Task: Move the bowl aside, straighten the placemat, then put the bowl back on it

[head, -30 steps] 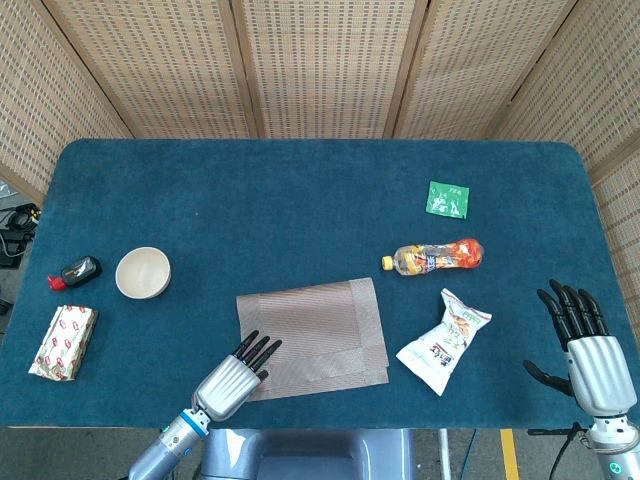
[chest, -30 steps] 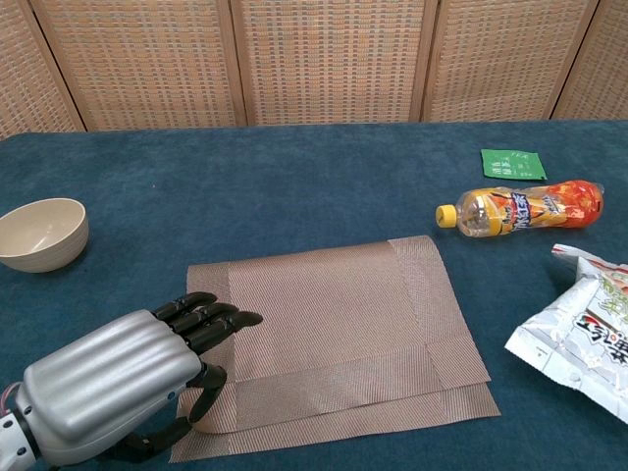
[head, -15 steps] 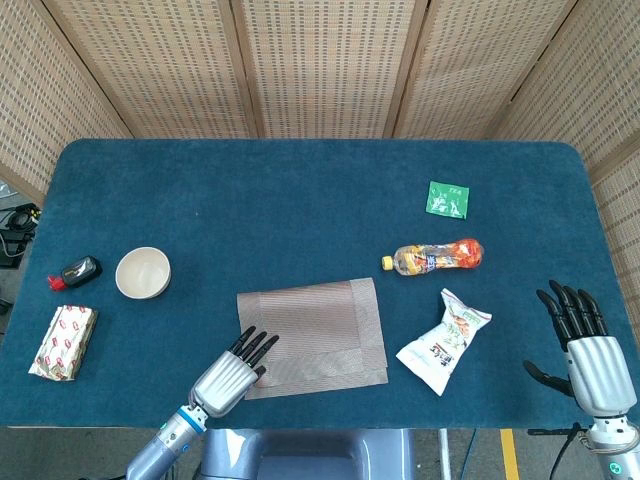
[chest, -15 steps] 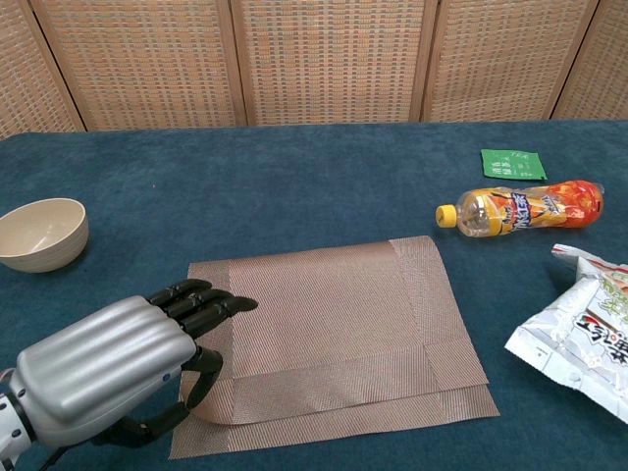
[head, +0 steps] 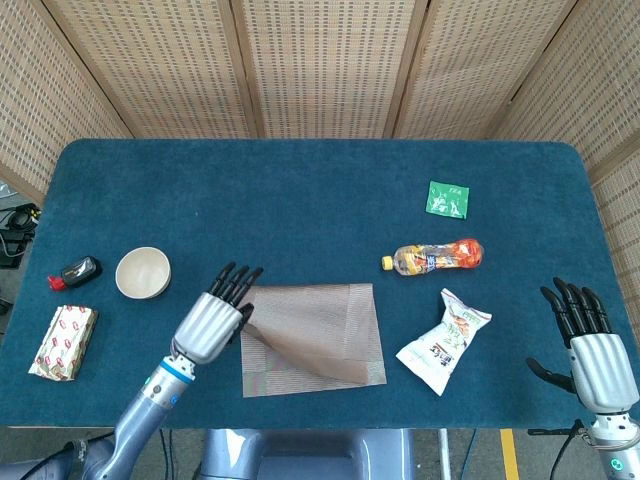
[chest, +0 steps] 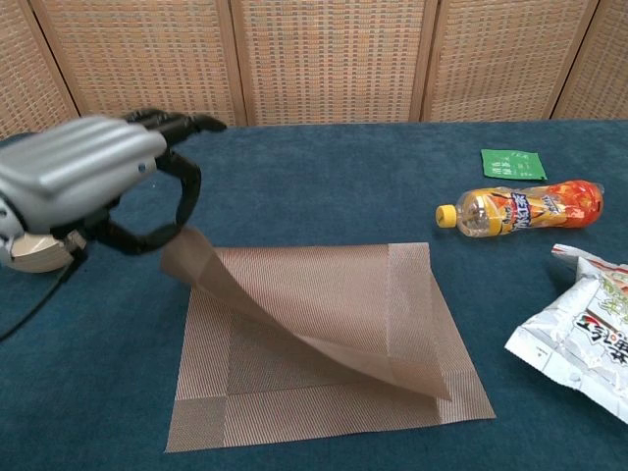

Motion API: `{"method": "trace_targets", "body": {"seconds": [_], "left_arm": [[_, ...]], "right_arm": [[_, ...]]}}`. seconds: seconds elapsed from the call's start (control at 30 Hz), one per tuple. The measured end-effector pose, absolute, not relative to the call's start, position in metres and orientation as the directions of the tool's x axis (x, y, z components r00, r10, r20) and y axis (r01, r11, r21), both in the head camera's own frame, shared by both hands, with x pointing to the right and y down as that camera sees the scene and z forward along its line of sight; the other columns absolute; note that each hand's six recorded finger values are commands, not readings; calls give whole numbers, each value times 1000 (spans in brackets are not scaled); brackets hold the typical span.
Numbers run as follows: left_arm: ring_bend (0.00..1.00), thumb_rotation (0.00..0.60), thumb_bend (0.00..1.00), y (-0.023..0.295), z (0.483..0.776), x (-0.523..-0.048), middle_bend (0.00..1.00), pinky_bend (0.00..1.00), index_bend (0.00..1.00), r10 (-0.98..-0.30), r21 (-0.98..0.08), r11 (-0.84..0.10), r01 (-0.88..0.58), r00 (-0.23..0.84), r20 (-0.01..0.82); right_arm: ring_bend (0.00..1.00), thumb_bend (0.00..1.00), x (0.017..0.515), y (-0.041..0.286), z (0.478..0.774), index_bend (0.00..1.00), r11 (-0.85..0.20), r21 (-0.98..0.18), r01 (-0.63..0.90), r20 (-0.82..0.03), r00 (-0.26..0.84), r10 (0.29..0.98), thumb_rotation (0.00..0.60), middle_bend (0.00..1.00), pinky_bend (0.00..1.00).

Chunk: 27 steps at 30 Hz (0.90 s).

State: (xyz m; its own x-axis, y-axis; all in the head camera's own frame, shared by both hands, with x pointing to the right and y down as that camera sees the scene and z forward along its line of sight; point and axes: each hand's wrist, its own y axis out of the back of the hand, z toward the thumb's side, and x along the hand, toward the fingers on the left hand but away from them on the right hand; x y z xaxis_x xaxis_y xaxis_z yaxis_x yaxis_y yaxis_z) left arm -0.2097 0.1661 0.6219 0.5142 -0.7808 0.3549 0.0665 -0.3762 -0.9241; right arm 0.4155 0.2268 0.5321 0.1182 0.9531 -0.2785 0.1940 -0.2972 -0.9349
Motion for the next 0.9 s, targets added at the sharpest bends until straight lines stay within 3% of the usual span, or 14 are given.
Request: {"method": "trace_targets", "body": {"seconds": [0.3, 0.6, 0.67, 0.8, 0.9], "left_arm": [[0, 600, 515, 76, 615, -227, 0, 0, 594, -857, -930, -366, 40, 374, 354], [0, 600, 503, 13, 629, -229, 0, 0, 559, -888, -928, -363, 84, 271, 372], [0, 600, 461, 5, 635, -230, 0, 0, 493, -891, -926, -364, 100, 250, 378], [0, 600, 213, -9, 650, -236, 0, 0, 182, -893, -915, -378, 139, 205, 400], [0, 600, 162, -13, 658, -240, 0, 0, 45, -890, -906, -387, 171, 186, 416]], "right_arm": [[0, 49, 424, 221, 538, 0, -302, -935, 187, -292, 80, 953, 600, 0, 0], [0, 49, 431, 217, 546, 0, -314, -934, 168, -310, 48, 949, 600, 0, 0], [0, 49, 433, 216, 548, 0, -318, -934, 164, -316, 40, 948, 600, 0, 0], [0, 49, 435, 214, 551, 0, -324, -933, 157, -323, 34, 946, 600, 0, 0], [0, 49, 436, 213, 553, 0, -327, -932, 156, -326, 31, 945, 600, 0, 0]]}}
